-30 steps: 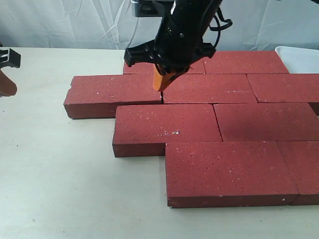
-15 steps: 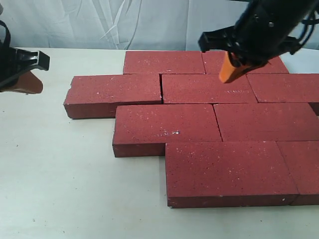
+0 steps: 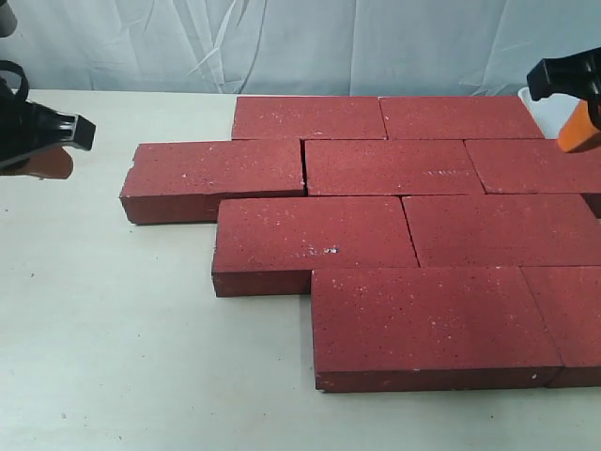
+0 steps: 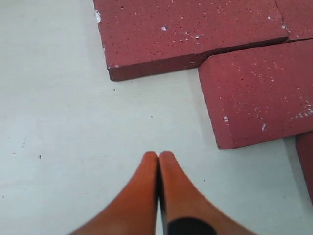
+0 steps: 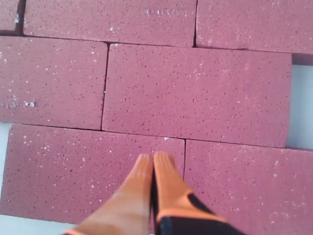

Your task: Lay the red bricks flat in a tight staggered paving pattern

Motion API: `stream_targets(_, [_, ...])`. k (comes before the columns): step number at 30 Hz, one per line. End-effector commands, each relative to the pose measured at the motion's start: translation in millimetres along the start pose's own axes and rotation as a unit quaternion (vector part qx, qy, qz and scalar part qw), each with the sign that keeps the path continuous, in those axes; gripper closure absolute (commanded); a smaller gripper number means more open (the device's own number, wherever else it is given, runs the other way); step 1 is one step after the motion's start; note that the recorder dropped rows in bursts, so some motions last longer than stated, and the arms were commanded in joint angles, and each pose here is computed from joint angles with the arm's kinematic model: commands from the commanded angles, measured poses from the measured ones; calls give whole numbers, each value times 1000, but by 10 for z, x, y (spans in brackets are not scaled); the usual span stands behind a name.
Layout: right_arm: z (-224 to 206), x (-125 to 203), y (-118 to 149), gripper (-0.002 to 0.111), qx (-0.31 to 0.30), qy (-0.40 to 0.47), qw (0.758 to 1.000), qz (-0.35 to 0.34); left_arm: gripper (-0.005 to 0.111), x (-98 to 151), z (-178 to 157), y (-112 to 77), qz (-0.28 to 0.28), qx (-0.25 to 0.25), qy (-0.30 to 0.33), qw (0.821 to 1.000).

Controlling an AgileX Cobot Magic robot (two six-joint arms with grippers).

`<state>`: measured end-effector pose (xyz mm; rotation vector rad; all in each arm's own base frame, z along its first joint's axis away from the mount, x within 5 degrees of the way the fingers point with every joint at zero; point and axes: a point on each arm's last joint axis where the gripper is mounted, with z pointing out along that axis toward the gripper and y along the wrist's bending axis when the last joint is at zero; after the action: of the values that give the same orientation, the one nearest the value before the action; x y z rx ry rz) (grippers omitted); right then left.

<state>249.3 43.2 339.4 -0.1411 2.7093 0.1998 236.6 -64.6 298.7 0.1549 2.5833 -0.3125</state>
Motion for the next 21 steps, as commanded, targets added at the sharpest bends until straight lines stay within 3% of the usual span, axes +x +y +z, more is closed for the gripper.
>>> stream_targets(1, [-25, -18, -25, 109, 8, -27, 1000, -2, 107, 13, -19, 26, 26, -22, 1, 999])
stream_targets(5, [108, 4, -44, 109, 9, -46, 999, 1, 107, 24, -21, 63, 44, -42, 9, 998])
stream_targets(12, [662, 356, -144, 109, 22, -40, 999, 7, 107, 23, -21, 64, 45, -43, 9, 998])
stream_targets(18, [585, 568, -142, 109, 24, 42, 999, 5, 107, 23, -21, 64, 45, -43, 9, 998])
stream_targets(21, [459, 633, -129, 109, 23, 34, 999, 29, 107, 23, -21, 64, 45, -43, 9, 998])
